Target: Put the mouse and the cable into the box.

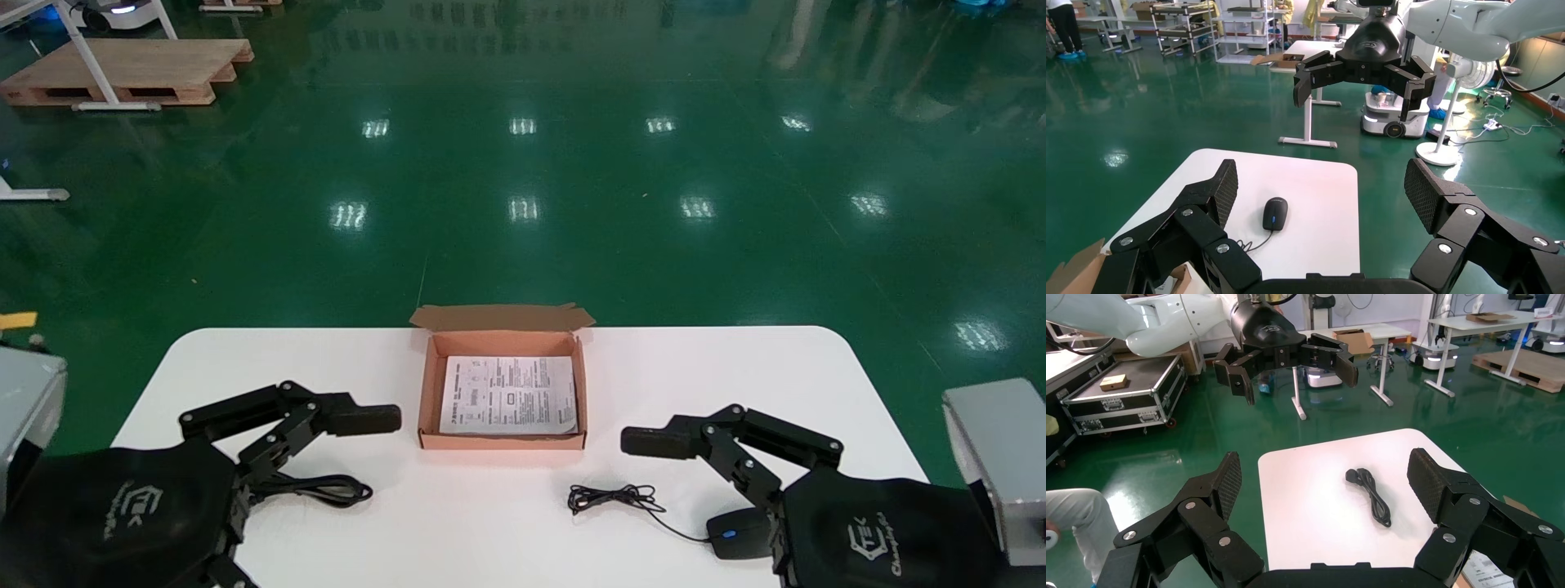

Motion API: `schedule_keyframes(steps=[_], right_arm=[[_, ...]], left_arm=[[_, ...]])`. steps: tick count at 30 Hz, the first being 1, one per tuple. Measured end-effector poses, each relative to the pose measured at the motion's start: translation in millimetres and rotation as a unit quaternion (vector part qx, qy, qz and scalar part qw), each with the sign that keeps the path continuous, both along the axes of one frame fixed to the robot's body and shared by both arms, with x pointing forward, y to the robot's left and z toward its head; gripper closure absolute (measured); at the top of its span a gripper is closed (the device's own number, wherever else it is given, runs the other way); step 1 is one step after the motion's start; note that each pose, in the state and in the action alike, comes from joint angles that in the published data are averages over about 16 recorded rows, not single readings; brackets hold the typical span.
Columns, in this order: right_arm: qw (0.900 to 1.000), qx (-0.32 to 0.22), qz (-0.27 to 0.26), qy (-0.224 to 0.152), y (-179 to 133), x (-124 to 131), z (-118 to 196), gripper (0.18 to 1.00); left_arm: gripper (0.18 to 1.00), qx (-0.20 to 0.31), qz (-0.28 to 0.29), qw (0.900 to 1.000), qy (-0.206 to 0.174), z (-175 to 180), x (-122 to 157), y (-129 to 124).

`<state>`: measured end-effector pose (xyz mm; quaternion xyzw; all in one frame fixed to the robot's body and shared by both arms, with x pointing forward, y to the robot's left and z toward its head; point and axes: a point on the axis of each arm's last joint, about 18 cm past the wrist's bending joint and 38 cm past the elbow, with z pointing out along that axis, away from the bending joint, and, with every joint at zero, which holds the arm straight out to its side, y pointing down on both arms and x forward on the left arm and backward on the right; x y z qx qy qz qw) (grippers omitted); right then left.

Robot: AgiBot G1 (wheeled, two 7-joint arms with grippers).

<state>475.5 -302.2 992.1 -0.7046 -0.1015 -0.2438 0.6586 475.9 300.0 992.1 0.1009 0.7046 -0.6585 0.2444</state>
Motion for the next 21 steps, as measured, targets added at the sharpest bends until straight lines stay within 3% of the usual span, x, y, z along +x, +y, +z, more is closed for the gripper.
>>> schedule_keyframes(steps=[21], right_arm=[[1.000, 0.000, 0.000, 0.000, 0.0, -0.1, 0.0, 0.178]], left_arm=[[0.183, 0.000, 0.000, 1.0000, 0.000, 0.0, 0.0, 0.0]])
